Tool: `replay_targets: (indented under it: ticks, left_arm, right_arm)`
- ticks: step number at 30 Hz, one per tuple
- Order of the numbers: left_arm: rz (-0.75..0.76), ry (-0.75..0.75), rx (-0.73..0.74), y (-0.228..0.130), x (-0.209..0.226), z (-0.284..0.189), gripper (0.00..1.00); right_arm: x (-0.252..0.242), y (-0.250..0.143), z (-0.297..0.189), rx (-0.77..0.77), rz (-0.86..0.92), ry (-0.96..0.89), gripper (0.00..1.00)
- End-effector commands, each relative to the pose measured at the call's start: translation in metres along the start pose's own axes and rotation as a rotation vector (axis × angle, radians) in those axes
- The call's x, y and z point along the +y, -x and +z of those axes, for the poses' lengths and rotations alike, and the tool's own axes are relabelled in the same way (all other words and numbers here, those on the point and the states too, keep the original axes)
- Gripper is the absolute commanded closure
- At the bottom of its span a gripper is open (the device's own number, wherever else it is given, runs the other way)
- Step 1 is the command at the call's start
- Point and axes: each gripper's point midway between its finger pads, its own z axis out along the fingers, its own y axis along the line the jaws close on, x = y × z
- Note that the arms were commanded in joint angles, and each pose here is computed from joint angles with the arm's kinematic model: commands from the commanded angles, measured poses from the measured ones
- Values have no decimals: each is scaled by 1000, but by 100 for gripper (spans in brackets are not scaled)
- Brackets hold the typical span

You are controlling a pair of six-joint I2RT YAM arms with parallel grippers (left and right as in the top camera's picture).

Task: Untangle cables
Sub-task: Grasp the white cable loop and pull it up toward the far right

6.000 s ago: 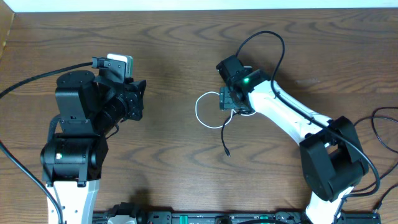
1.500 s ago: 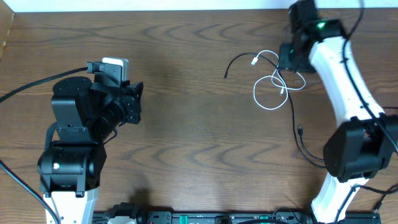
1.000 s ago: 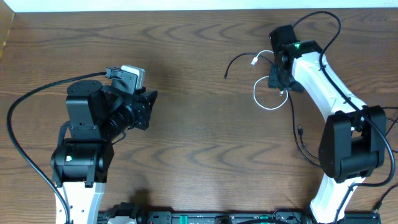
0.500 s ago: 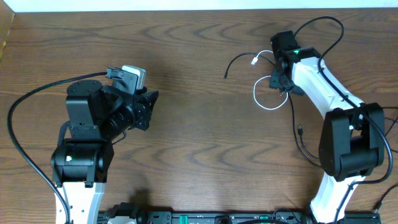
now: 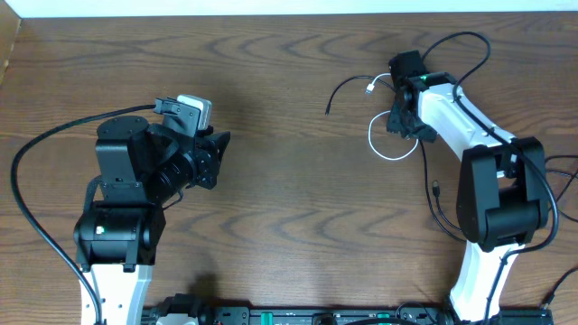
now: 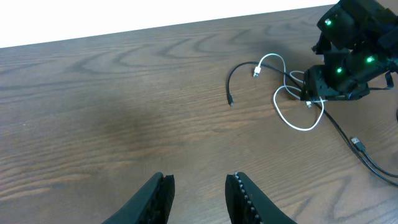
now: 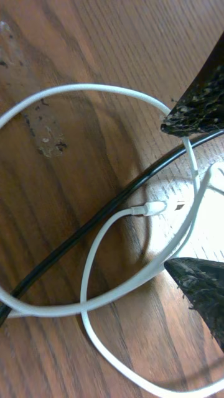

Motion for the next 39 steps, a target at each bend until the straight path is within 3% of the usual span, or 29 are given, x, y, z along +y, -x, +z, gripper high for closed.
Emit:
replay_targets:
  ticks: [1, 4, 8, 9, 11, 16, 22, 25, 29, 35, 39]
  left_arm:
    - [18, -17, -9, 1, -3, -1, 67]
    - [18, -17, -8, 1, -3, -1, 67]
    - [17, -18, -7, 1, -3, -1, 67]
    - [18, -18, -6, 0, -3, -1, 67]
    - [18, -18, -6, 0, -3, -1, 67]
    - [18, -18, -6, 0, -3, -1, 67]
    - [18, -18, -6, 0, -3, -1, 67]
    - [18, -18, -7, 1, -3, -1, 67]
    - [17, -18, -5, 0, -3, -1, 67]
    - [16, -18, -3, 0, -3, -1, 67]
    - [16, -18, -3, 0, -3, -1, 67]
  right_arm:
    - [-5, -7, 14, 29, 16, -30, 42]
    - [-4, -6, 14, 27, 17, -27, 45]
    - [-2, -8, 14, 38, 8, -13, 65]
    - [-2, -9, 14, 42, 7, -15, 66]
    - [-4, -12, 14, 53, 13, -24, 57]
    - [-6, -14, 14, 63, 14, -30, 46]
    - [-5, -12, 14, 57, -132, -21, 43]
    - [-7, -10, 14, 49, -116, -26, 42]
    - [-8, 0, 16, 23, -67, -13, 57]
    - [-9, 9, 18, 1, -25, 8, 99]
    - [-5, 12, 14, -3, -20, 31, 99]
